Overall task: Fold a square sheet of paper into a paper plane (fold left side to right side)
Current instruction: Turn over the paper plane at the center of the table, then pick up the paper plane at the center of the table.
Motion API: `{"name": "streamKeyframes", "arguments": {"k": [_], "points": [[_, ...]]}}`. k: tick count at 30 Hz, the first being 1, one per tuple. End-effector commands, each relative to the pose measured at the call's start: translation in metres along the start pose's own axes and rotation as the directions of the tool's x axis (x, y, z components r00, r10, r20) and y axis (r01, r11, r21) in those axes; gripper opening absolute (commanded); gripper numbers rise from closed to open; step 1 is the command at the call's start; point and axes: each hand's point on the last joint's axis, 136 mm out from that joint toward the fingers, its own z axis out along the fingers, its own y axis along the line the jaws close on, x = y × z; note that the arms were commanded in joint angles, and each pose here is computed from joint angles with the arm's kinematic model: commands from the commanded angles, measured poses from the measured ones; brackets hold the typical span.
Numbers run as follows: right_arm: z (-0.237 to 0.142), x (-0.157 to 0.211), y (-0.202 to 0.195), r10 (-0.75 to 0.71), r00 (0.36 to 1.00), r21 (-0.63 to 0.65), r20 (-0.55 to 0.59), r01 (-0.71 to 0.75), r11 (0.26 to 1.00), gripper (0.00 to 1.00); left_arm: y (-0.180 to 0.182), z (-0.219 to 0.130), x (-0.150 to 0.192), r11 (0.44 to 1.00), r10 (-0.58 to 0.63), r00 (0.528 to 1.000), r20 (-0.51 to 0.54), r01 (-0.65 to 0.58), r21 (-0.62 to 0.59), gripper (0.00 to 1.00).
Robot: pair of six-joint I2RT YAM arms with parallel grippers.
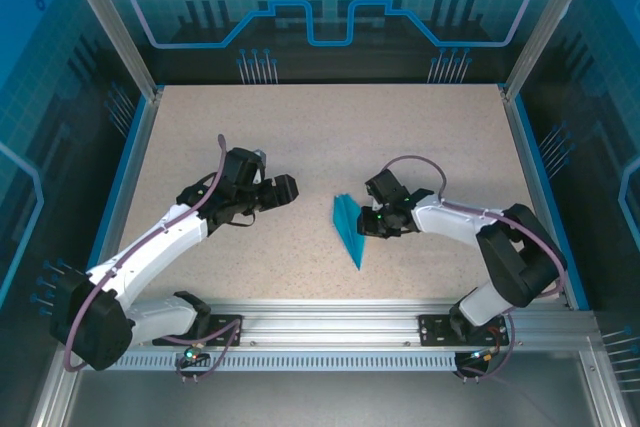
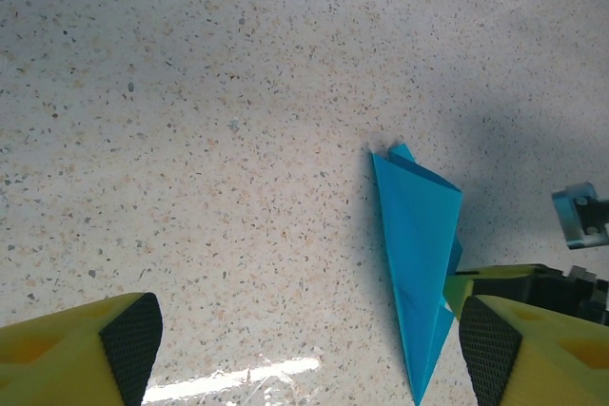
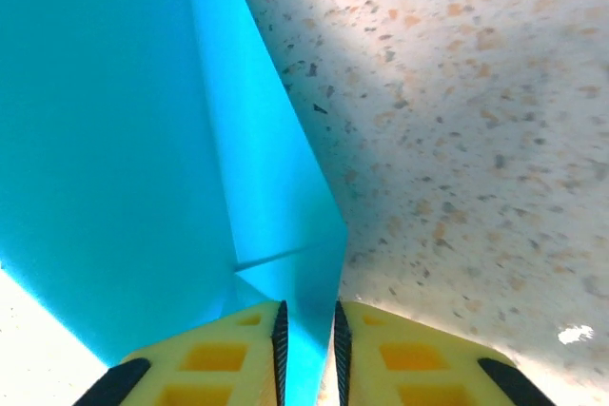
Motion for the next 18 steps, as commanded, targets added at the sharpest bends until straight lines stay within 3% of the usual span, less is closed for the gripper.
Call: {"name": "streamKeyframes", "arguments": {"k": [1,7,14,18], "points": [[-0.023,-0.006,-0.001,-0.045,0.999,0.036,0.029,0.044,0.998,0.25,0.007,-0.004,-0.003,1.000,0.001,1.000,0.007,0.000,-0.031,0.86],[-0.040,0.005,0.016,-0.153,0.988,0.033,0.012,0.153,0.988,0.39,0.004,-0.010,-0.009,1.000,0.015,0.999,0.039,-0.014,-0.019,0.91],[-0.028,0.025,0.030,-0.180,0.981,-0.034,-0.077,0.178,0.983,0.62,0.002,-0.014,-0.013,1.000,0.018,0.998,0.065,-0.017,-0.005,0.94],[-0.020,0.030,0.033,-0.188,0.976,-0.046,-0.108,0.184,0.982,0.63,0.003,-0.014,-0.012,1.000,0.023,0.998,0.060,-0.022,-0.012,0.95]]}}
